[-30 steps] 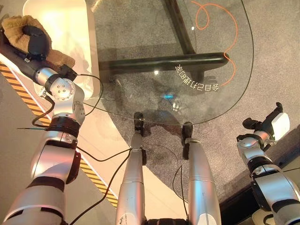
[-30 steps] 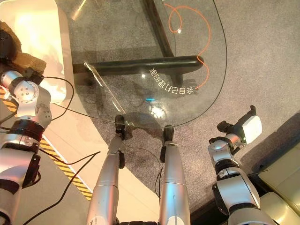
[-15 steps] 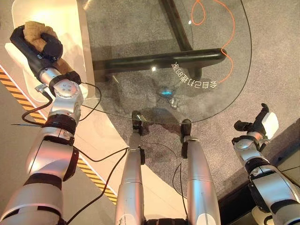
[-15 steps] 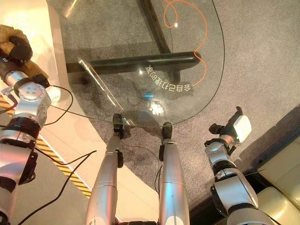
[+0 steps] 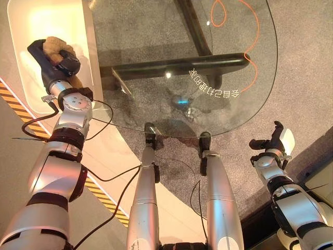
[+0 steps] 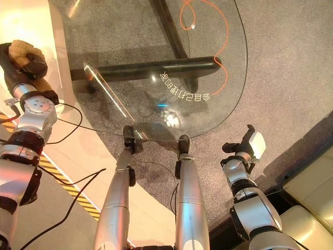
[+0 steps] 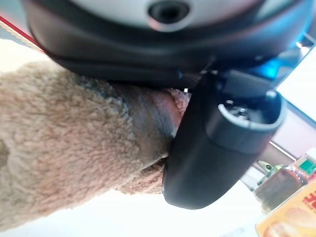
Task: Wipe the table with a cloth and put it in the basket.
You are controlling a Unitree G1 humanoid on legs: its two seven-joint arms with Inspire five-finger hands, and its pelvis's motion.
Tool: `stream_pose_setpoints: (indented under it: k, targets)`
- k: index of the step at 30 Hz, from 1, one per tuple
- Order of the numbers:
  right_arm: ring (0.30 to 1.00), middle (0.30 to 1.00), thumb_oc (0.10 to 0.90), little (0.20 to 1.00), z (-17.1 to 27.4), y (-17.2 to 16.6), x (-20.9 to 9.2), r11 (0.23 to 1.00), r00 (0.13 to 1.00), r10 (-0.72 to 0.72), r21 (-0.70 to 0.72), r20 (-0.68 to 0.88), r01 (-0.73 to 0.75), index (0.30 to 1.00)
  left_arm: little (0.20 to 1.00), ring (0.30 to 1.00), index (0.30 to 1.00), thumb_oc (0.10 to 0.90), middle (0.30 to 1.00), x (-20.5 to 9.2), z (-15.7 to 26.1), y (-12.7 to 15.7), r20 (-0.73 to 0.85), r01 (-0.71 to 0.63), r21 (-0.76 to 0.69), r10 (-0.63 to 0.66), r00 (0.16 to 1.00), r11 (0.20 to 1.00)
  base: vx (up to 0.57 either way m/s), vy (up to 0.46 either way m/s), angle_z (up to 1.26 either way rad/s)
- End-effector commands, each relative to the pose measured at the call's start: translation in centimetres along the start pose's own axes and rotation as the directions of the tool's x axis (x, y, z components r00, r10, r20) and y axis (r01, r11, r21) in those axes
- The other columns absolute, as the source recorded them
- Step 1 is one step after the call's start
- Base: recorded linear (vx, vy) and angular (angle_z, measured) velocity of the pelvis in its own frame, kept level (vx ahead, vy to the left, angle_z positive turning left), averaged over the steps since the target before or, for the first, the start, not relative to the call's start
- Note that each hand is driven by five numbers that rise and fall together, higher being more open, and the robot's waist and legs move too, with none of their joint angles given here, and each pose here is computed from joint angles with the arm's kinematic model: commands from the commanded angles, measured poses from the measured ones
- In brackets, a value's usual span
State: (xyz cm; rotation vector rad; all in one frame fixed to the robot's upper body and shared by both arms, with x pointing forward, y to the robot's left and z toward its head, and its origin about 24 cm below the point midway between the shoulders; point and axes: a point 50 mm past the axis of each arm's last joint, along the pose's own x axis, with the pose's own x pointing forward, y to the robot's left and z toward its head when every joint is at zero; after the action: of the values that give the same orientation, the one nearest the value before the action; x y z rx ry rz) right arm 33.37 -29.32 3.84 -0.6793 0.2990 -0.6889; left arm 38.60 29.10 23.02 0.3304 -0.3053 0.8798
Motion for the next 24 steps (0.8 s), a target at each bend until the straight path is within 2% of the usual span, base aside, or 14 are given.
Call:
stream_pose_setpoints:
  k: [1, 6, 7, 8, 10, 24]
  targets:
    - [0.900, 0.900, 0.800, 0.900, -1.6, -1.6, 0.4, 0.998, 0.998, -0.060, -0.035, -0.030, 0.059, 0.900, 0.200, 0.300, 0.300, 0.100, 0.300, 3.8, 4.9, 5.3, 0.177, -0.211, -0.014, 0.210, 0.962, 0.977, 0.00, 0.000, 0.00]
    - [0.900, 0.900, 0.800, 0.900, -1.9, -1.9, 0.5, 0.997, 0.997, -0.069, -0.035, -0.039, 0.067, 0.900, 0.200, 0.300, 0.300, 0.100, 0.300, 3.8, 5.0, 5.2, 0.172, -0.240, 0.000, 0.236, 0.956, 0.971, 0.00, 0.045, 0.00]
    - [0.900, 0.900, 0.800, 0.900, -1.9, -2.0, 0.5, 0.997, 0.997, -0.070, -0.035, -0.040, 0.068, 0.900, 0.291, 0.378, 0.378, 0.191, 0.378, 3.9, 4.9, 5.3, 0.168, -0.246, 0.003, 0.242, 0.956, 0.969, 0.01, 0.059, 0.00]
    - [0.900, 0.900, 0.800, 0.900, -2.0, -2.0, 0.5, 0.997, 0.997, -0.069, -0.036, -0.040, 0.068, 0.900, 0.529, 0.582, 0.582, 0.429, 0.582, 3.9, 4.8, 5.4, 0.159, -0.249, 0.004, 0.246, 0.956, 0.968, 0.01, 0.047, 0.00]
    - [0.900, 0.900, 0.800, 0.900, -2.1, -2.0, 0.5, 0.997, 0.997, -0.069, -0.037, -0.041, 0.067, 0.900, 0.900, 0.900, 0.900, 0.800, 0.900, 4.0, 4.7, 5.5, 0.149, -0.262, 0.006, 0.258, 0.955, 0.965, 0.01, 0.055, -0.01]
    - [0.900, 0.900, 0.800, 0.900, -2.1, -1.0, -0.1, 0.998, 0.999, -0.045, -0.033, -0.022, 0.044, 0.900, 0.900, 0.900, 0.900, 0.800, 0.900, 4.5, 3.8, 6.7, 0.080, -0.300, 0.025, 0.297, 0.951, 0.954, 0.00, 0.015, -0.01]
